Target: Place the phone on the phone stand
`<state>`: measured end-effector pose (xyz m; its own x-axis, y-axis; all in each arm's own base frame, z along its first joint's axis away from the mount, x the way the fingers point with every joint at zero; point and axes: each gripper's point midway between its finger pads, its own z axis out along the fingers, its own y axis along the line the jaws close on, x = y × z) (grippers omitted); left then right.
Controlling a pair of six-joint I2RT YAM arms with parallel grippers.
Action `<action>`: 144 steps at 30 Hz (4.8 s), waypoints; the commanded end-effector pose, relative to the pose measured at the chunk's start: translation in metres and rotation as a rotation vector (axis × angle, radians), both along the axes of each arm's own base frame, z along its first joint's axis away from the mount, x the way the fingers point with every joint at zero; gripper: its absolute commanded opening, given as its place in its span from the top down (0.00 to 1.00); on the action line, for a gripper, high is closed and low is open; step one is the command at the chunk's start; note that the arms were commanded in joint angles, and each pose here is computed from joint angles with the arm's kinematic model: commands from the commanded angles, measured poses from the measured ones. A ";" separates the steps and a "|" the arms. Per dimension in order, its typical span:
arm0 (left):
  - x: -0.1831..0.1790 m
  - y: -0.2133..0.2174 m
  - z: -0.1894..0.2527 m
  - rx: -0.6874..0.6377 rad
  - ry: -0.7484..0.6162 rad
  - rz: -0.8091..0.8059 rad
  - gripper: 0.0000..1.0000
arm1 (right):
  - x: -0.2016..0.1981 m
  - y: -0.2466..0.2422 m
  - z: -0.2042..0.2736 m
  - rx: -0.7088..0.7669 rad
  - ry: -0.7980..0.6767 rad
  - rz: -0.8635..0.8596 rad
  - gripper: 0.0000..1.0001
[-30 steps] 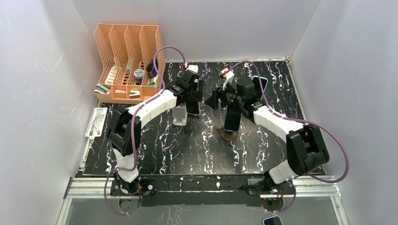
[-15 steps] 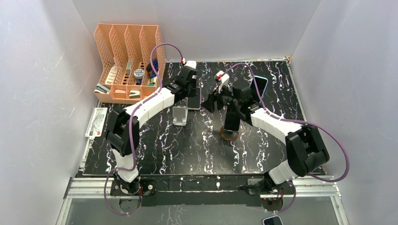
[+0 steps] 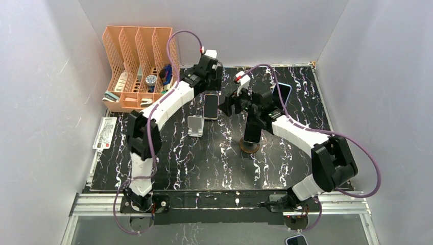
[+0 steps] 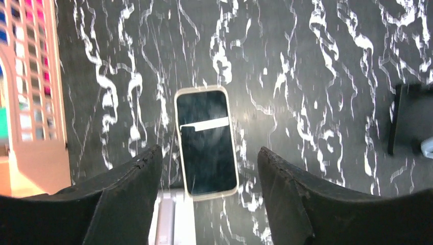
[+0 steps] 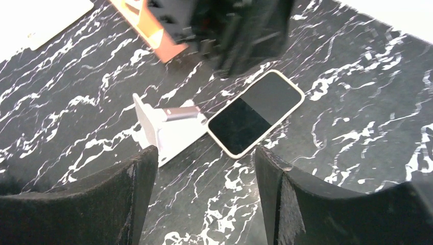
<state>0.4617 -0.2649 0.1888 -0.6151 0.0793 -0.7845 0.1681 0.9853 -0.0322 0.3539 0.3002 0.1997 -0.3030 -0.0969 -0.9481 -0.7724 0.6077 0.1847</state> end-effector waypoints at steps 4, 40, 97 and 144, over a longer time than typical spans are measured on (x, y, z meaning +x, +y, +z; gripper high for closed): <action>0.035 0.000 -0.042 0.149 0.176 -0.021 0.25 | 0.004 -0.027 0.099 0.103 -0.238 -0.154 0.22; 0.036 -0.001 -0.156 0.134 0.371 0.004 0.02 | -0.030 -0.056 0.102 0.068 -0.270 -0.171 0.14; 0.057 -0.006 -0.036 -0.102 0.176 0.000 1.00 | -0.027 -0.015 0.060 0.195 -0.099 -0.051 0.15; 0.008 -0.015 0.108 -0.383 -0.030 -0.131 1.00 | 0.044 0.014 0.055 0.392 0.089 0.034 0.20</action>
<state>0.4743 -0.2867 0.2101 -0.7239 -0.0658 -0.6868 0.2491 0.9034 -0.3491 0.3959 0.3111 0.2299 -0.4349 0.2394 -0.8681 -0.7316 0.4681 0.4957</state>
